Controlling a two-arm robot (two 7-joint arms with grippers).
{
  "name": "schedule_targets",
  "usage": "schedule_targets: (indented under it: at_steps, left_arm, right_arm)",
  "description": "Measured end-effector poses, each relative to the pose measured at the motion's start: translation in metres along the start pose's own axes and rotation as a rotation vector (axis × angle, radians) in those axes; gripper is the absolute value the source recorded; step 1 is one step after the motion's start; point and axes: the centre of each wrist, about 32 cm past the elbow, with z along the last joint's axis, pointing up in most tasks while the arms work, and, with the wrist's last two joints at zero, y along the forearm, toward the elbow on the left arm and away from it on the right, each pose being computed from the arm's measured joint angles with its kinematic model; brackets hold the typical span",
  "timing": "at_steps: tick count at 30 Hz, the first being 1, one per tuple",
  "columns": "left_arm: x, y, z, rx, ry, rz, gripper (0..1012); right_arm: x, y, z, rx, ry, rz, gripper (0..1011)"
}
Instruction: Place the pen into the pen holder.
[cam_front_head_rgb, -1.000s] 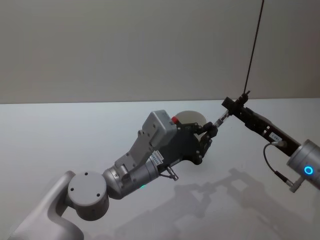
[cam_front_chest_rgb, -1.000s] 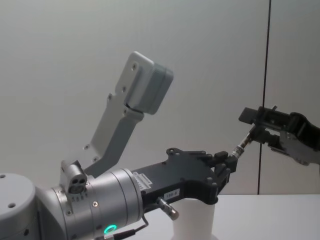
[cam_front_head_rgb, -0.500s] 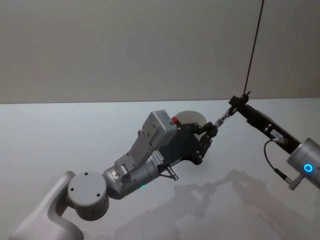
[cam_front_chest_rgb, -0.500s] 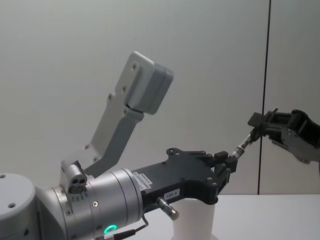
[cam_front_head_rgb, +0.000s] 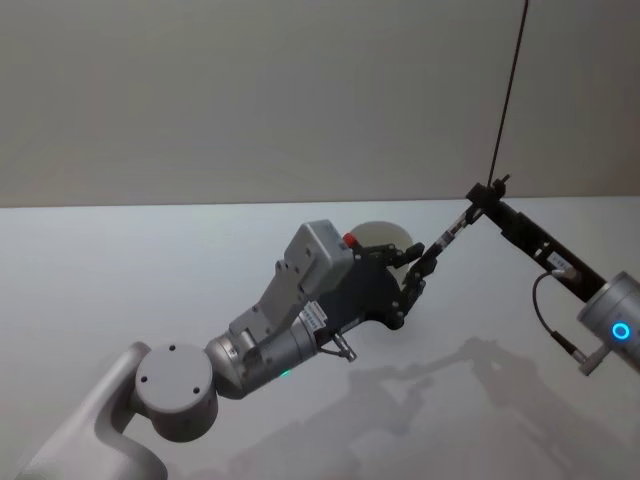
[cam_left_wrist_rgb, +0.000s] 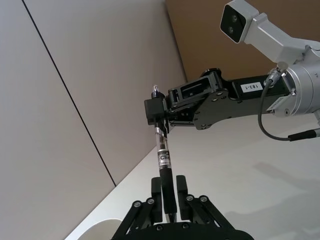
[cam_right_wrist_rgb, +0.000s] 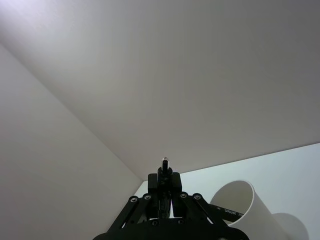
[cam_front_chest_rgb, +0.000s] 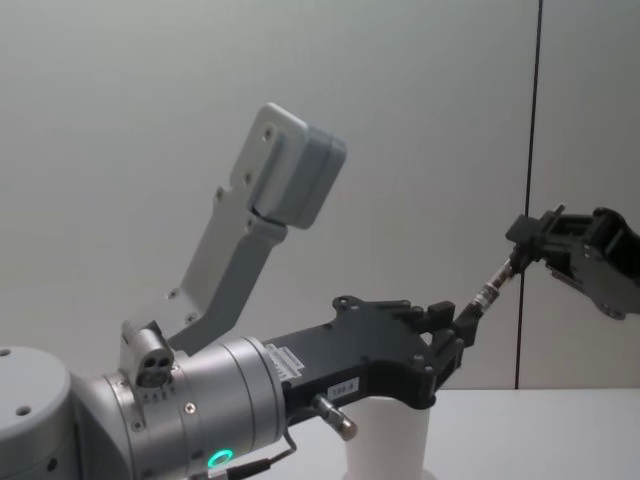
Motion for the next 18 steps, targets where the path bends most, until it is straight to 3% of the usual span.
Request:
schedule_targets:
  at_steps: [6, 18]
  left_arm:
    - [-0.0001, -0.0001, 0.0, 0.0, 0.0, 0.0, 320]
    - [-0.0002, -0.0003, 0.0, -0.001, 0.001, 0.0, 732]
  right_arm:
    - [-0.0003, 0.0005, -0.0005, 0.003, 0.005, 0.001, 134]
    - [-0.0008, 0.0021, -0.002, 0.007, -0.034, 0.003, 134]
